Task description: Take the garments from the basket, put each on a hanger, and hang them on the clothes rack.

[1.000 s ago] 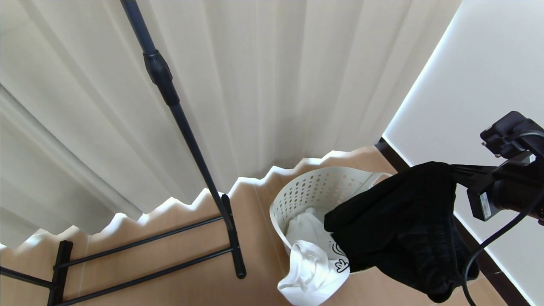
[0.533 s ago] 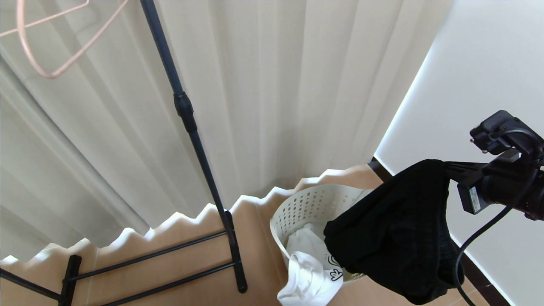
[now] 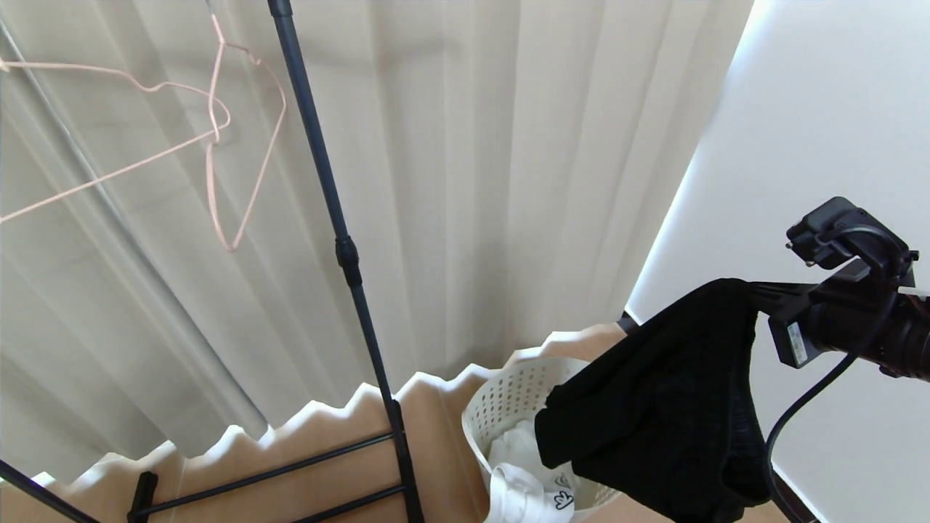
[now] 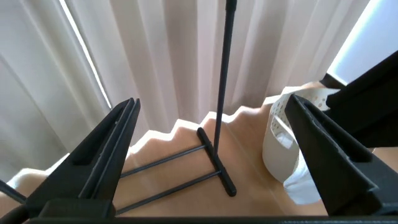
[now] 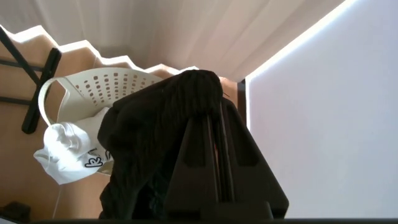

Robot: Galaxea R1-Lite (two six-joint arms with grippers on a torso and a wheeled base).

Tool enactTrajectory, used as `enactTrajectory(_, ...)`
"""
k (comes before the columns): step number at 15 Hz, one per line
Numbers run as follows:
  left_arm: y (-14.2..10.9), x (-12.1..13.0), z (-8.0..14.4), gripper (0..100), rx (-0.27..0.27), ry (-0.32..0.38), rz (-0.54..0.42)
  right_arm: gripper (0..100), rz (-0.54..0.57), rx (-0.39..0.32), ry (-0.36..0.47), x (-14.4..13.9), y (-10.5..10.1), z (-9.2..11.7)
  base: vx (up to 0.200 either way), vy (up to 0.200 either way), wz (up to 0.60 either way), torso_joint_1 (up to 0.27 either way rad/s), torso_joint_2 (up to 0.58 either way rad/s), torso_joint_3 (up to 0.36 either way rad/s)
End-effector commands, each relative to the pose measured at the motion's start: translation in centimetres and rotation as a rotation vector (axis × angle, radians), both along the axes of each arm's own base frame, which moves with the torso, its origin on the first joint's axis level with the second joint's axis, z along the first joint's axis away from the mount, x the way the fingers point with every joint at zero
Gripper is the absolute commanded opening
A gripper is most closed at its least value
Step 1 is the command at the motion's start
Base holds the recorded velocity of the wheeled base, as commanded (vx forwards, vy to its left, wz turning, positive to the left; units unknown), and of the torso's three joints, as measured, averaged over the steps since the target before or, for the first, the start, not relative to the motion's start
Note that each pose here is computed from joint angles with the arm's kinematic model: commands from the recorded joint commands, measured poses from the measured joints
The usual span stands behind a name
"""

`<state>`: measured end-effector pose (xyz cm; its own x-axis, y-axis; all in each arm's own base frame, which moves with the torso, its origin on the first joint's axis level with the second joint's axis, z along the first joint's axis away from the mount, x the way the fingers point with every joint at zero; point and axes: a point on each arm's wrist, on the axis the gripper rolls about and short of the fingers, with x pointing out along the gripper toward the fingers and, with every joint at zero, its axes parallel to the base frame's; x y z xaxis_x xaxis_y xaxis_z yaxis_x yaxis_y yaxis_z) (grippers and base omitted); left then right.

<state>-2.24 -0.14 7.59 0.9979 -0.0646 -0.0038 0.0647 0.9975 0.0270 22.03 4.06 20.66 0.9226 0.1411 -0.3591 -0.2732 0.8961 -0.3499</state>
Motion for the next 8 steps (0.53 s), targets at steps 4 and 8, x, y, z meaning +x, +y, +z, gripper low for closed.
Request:
enactTrajectory(4,0.00,0.01,0.01,100,-0.001,0.001,0.000,0,-0.005,0.001,0.012,0.13,-0.05,-0.28,0.000,0.000,0.00,0.179,-0.50,-0.130)
enactTrajectory(8,0.00,0.01,0.01,100,-0.001,0.001,0.000,0,-0.017,0.000,0.021,0.41,-0.28,-0.48,0.000,0.000,0.00,0.206,-0.52,-0.248)
